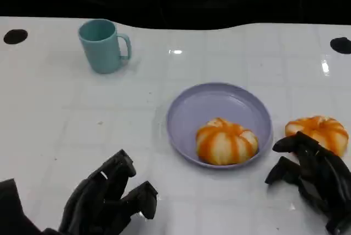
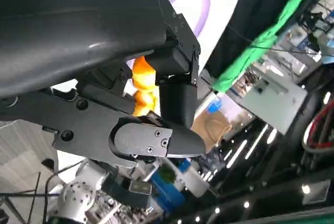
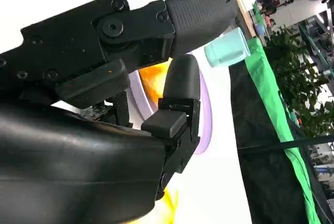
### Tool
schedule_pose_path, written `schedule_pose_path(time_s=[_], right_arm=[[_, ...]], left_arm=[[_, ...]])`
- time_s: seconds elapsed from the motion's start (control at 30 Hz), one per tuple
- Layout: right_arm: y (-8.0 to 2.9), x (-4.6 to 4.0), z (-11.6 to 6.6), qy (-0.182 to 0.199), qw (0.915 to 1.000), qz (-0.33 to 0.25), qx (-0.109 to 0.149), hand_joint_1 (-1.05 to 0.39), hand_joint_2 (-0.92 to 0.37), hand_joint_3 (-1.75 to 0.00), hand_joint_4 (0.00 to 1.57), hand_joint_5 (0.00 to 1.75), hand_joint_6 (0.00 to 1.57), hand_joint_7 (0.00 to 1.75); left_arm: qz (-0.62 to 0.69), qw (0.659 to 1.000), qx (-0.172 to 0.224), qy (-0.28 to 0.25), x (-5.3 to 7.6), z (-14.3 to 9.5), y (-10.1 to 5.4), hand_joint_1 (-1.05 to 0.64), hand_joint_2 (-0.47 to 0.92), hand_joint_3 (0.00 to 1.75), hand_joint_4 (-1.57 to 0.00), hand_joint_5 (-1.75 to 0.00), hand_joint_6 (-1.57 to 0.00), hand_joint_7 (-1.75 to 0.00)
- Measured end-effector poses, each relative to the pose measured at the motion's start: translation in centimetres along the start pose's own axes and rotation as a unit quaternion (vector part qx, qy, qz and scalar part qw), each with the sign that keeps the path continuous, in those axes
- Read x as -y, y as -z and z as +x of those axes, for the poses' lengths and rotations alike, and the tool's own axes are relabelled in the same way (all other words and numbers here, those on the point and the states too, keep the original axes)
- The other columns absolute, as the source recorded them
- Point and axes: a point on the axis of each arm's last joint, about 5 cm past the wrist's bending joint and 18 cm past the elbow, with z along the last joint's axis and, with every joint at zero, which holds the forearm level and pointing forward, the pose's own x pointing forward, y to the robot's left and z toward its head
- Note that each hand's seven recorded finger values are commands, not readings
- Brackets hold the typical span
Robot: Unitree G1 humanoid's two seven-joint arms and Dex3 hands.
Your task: Grasp the bread from the table and place it into the plate.
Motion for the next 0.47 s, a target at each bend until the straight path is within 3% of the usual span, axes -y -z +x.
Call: schedule_pose_path(time_s=[0.17, 0.47], right_arm=[[0.01, 0.01, -0.01, 0.000, 1.0000, 0.001, -0.001, -0.52, -0.92, -0.26, 0.66, 1.54, 0.62, 1.21], [-0.01, 0.12, 0.00, -0.005, 1.0000, 0.001, -0.001, -0.53, -0.92, -0.29, 0.65, 1.54, 0.61, 1.22]], left_arm=[[0.007, 1.000, 0.019, 0.009, -0.26, 0.45, -0.25, -0.58, 0.92, 0.13, -0.91, -1.75, -0.68, -1.73], [0.010, 1.000, 0.015, 0.007, -0.49, 0.68, -0.49, -0.58, 0.92, 0.13, -0.91, -1.75, -0.69, -1.73]])
